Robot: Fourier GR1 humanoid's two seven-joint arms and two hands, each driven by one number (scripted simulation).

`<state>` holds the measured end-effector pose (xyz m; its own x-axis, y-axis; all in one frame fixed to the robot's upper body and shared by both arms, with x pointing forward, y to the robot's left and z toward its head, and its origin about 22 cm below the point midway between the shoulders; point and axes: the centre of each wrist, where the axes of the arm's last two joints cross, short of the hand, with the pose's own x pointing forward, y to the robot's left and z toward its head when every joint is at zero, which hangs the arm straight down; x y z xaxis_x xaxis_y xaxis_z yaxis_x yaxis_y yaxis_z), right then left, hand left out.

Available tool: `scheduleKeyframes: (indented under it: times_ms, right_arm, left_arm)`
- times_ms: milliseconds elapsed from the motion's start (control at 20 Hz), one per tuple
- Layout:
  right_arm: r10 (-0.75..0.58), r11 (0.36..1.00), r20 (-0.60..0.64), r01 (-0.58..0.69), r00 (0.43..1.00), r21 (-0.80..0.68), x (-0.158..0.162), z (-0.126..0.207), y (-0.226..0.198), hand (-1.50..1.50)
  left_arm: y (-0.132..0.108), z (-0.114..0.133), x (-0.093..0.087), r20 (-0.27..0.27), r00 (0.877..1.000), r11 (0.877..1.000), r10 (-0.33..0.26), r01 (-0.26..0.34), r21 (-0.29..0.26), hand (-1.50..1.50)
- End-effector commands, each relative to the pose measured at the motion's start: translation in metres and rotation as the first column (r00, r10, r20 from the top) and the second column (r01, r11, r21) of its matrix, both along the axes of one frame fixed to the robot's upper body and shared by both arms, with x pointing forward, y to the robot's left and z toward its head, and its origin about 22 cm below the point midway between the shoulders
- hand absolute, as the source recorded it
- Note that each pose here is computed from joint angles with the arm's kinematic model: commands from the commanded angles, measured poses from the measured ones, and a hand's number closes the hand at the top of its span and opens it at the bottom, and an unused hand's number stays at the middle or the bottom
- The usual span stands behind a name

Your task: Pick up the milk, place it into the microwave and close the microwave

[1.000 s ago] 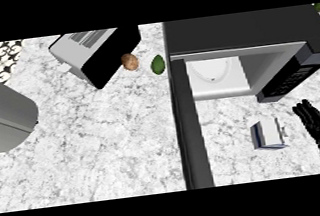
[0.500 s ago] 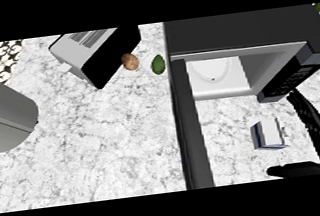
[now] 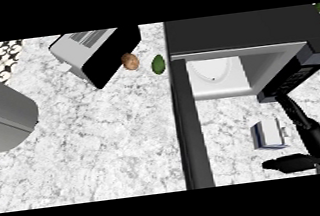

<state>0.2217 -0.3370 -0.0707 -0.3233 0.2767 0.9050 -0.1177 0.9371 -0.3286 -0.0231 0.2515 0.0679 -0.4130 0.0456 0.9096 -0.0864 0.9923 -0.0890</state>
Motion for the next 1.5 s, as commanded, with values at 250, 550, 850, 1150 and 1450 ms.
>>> scheduleKeyframes:
  times_ms: [250,550,850,1150,1450]
  right_arm:
    - [0.017,0.999,-0.064,-0.019,0.998,-0.034,-0.021,-0.049,-0.011,-1.50]
    - [-0.024,0.994,-0.020,0.022,1.000,-0.104,-0.006,-0.066,0.002,-1.50]
    - [-0.043,0.961,0.037,0.051,0.998,-0.273,0.011,-0.059,-0.016,1.50]
    - [-0.053,0.948,0.011,0.054,0.999,-0.313,0.021,-0.065,-0.009,1.50]
    - [-0.016,0.973,0.080,0.034,0.997,-0.226,0.011,-0.082,0.010,1.50]
  left_arm:
    - [0.013,-0.011,-0.016,-0.010,1.000,1.000,-0.004,0.004,-0.023,-1.50]
    - [0.004,-0.013,-0.017,-0.005,1.000,1.000,-0.013,0.013,-0.018,-1.50]
    - [0.015,-0.006,-0.009,-0.001,1.000,1.000,0.000,0.000,-0.026,-1.50]
    - [0.013,0.001,-0.009,0.006,1.000,1.000,-0.006,0.006,-0.014,-1.50]
    - [0.016,-0.003,-0.014,0.002,1.000,1.000,-0.004,0.004,-0.015,-1.50]
